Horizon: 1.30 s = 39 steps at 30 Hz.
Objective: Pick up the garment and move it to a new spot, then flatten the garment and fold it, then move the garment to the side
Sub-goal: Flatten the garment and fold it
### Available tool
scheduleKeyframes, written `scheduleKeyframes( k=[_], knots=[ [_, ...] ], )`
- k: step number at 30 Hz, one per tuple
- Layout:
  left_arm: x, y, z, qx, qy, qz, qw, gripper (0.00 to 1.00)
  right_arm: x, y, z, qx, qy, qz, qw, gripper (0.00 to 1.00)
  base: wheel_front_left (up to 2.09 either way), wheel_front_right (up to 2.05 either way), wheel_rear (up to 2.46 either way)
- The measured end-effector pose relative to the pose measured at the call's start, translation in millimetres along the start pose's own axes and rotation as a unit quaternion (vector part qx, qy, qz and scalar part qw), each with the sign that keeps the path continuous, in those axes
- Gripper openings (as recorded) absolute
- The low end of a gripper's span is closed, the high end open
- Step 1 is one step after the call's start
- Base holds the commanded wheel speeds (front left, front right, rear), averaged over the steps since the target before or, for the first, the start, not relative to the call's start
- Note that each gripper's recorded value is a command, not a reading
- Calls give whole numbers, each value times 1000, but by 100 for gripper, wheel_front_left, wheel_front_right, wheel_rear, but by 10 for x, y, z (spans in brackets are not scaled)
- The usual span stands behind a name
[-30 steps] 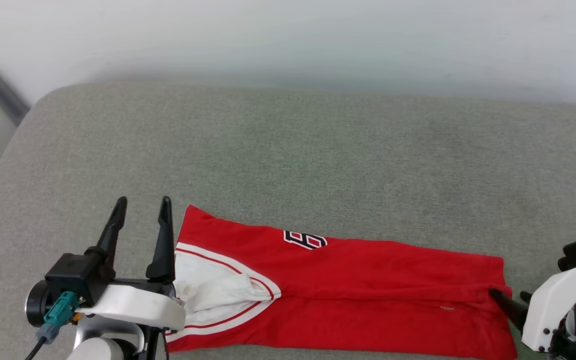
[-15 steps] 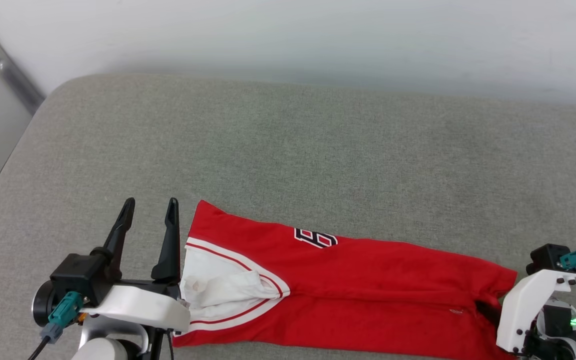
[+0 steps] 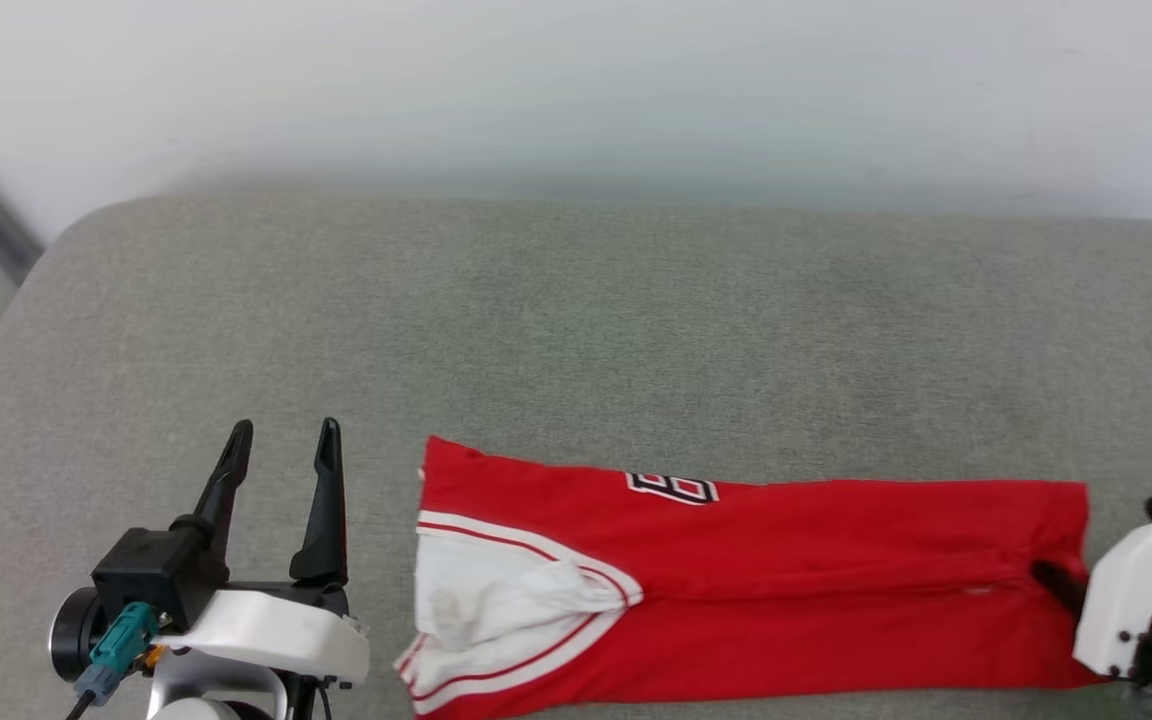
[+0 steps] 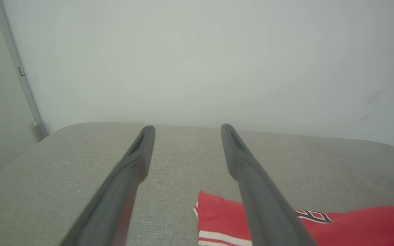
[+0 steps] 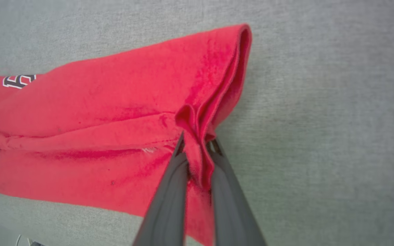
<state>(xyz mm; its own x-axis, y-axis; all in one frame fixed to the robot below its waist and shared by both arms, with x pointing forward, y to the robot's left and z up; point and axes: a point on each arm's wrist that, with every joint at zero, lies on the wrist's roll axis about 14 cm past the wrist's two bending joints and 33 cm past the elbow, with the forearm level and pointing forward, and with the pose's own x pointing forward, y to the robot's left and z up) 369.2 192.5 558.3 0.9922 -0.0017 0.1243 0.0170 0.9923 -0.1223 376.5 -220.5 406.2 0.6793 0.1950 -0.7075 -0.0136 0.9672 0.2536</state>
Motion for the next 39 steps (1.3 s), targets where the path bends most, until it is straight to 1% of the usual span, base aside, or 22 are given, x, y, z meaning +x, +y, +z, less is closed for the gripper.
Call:
scheduleKeyframes(
  k=[4, 9, 11, 13, 16, 18, 19, 22, 25, 28, 30, 36, 37, 39],
  knots=[
    [23, -85, 10, -2, -2, -13, 1000, 100, -181, -350, 90, 35, -22, -41, 998, 0, 0, 0, 0],
    [43, -190, 4, -2, -1, -30, 1000, 100, -439, -744, 95, 86, -41, -87, 992, 0, 0, 0, 0],
    [58, -217, 4, -1, -1, -35, 999, 100, -499, -802, 87, 106, -43, -92, 989, 0, 0, 0, 0],
    [68, -233, -5, -1, 1, -38, 999, 100, -506, -743, 59, 150, -46, -71, 985, 0, 0, 0, 0],
    [72, -243, -13, 0, 3, -40, 999, 100, -441, -461, -4, 210, -31, -9, 977, 0, 0, 0, 0],
    [68, -246, -9, 0, 3, -40, 999, 100, -392, -149, 25, 254, -24, 58, 965, 0, 0, 0, 0],
    [63, -246, -10, 0, 3, -40, 999, 100, -374, -2, 6, 266, -11, 87, 960, 0, 0, 0, 0],
    [48, -233, -13, -1, 5, -38, 999, 100, -379, 330, 60, 290, 4, 162, 943, 0, 0, 0, 0],
    [21, -228, -18, -3, 7, -37, 999, 100, -368, 616, 75, 297, 25, 221, 929, 0, 0, 0, 0],
    [3, -221, -12, -3, 8, -37, 999, 100, -294, 1000, 64, 305, 48, 285, 907, 0, 0, 0, 0],
    [-9, -210, -6, -3, 9, -36, 999, 100, -230, 1279, 39, 305, 63, 317, 896, 0, 0, 0, 0],
    [-22, -155, 4, -4, 8, -30, 1000, 100, -79, 2001, -20, 289, 91, 375, 876, 0, 0, 0, 0],
    [-25, -147, 4, -4, 8, -30, 1000, 100, -59, 2101, -32, 284, 95, 380, 875, 0, 0, 0, 0],
    [-30, -110, -5, -3, 9, -24, 1000, 100, 8, 2255, -70, 270, 101, 381, 879, 0, 0, 0, 0]
  ],
)
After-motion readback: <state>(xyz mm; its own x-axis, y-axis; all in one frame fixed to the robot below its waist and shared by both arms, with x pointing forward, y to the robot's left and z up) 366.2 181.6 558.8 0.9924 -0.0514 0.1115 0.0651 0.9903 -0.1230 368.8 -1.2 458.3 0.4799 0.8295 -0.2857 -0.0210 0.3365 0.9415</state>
